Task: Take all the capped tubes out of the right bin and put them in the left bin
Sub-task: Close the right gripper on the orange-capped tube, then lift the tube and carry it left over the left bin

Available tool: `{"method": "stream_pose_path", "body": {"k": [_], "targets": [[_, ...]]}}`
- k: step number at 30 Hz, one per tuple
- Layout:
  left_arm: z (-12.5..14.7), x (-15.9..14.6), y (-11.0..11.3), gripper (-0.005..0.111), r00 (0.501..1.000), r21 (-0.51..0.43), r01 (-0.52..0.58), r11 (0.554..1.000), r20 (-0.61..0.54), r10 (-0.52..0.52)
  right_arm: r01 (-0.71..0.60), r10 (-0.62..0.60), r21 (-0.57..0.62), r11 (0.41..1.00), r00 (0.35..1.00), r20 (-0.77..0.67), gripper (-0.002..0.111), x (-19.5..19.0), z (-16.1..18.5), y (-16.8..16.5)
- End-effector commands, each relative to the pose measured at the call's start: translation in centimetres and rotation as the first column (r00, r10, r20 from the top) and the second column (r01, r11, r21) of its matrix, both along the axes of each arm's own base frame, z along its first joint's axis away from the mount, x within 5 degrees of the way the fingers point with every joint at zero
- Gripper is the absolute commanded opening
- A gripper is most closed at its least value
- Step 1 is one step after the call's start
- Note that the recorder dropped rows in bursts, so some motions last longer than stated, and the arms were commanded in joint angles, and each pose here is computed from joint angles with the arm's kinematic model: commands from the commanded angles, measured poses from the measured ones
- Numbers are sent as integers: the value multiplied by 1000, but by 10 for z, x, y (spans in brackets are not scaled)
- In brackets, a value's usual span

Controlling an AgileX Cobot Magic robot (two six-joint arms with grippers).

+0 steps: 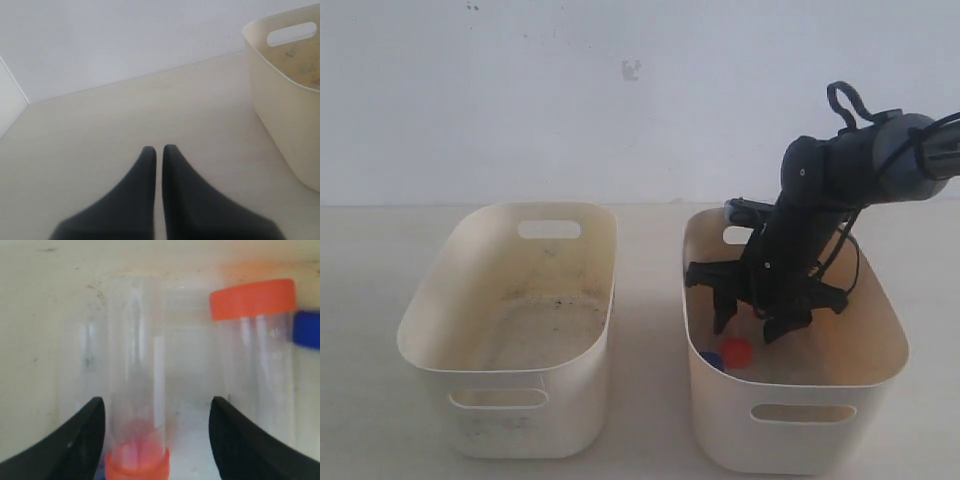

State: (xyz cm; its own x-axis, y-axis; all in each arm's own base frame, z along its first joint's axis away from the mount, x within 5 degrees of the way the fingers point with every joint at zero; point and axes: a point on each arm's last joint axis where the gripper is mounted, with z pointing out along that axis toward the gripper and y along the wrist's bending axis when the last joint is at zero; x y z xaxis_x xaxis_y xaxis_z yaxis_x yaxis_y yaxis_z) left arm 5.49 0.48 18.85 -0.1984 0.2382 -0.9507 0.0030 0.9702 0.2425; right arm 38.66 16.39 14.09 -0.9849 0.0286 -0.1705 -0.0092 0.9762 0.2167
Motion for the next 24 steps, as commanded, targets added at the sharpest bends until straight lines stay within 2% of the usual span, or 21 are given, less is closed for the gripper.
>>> {"method": "stream_pose_path", "body": {"k": [1,5,7,10,15,19,24], "targets": [[0,0,0,4,1000,3,3,1000,5,-3,-18,18,-25,1000,1000,-7,59,1,-5,-2],[0,0,0,4,1000,3,3,1000,5,-3,-22,21,-35,999,999,-33,58,0,-11,-3],[0,0,0,4,1000,3,3,1000,5,-3,-25,23,-41,999,999,-46,52,-1,-14,-3],[0,0,0,4,1000,3,3,1000,5,-3,-26,24,-44,999,998,-51,36,-1,-15,-3],[0,0,0,4,1000,3,3,1000,5,-3,-27,24,-44,999,998,-58,0,-1,-15,-3],[0,0,0,4,1000,3,3,1000,5,-3,-25,23,-36,999,999,-44,0,-4,0,-4],[0,0,0,4,1000,3,3,1000,5,-3,-30,31,-16,999,997,72,0,-8,49,-7]]}}
